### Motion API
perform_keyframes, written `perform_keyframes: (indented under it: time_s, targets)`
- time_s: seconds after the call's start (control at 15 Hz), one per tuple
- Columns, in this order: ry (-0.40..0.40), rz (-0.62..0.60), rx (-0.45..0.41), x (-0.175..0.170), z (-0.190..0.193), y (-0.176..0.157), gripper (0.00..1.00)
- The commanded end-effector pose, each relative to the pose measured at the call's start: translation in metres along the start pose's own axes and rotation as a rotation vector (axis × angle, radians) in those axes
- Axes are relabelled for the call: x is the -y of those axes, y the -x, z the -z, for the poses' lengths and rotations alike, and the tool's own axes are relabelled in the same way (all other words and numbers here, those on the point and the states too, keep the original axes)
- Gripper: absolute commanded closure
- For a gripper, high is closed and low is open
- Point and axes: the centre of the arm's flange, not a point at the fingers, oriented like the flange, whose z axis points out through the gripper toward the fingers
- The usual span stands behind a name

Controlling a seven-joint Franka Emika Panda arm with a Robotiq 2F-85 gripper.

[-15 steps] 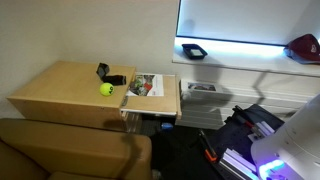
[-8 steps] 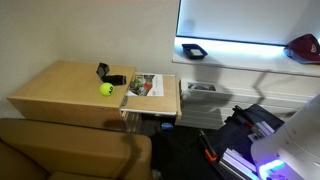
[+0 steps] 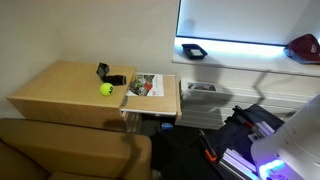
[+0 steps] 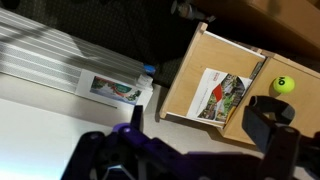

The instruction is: Remove the black bowl from the windowsill and place it on the nightstand shelf

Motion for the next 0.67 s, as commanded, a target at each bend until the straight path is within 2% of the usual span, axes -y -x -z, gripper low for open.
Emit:
perform_keyframes:
  time_s: [0.0,0.07,0.13,0.33,0.47,0.6]
  targets:
    - [0.000,0.000,0.000,0.000,0.000,0.000,0.00]
    - [0.019,-0.060,-0.022,0.001,-0.003,-0.016,0.00]
    - [0.031,-0.138,-0.088,-0.007,-0.018,-0.045,0.00]
    - [0.046,-0.281,-0.218,-0.040,-0.040,-0.094,0.00]
    - [0.066,-0.389,-0.272,-0.063,-0.054,-0.118,0.00]
    - [0.072,-0.505,-0.283,-0.078,-0.054,-0.118,0.00]
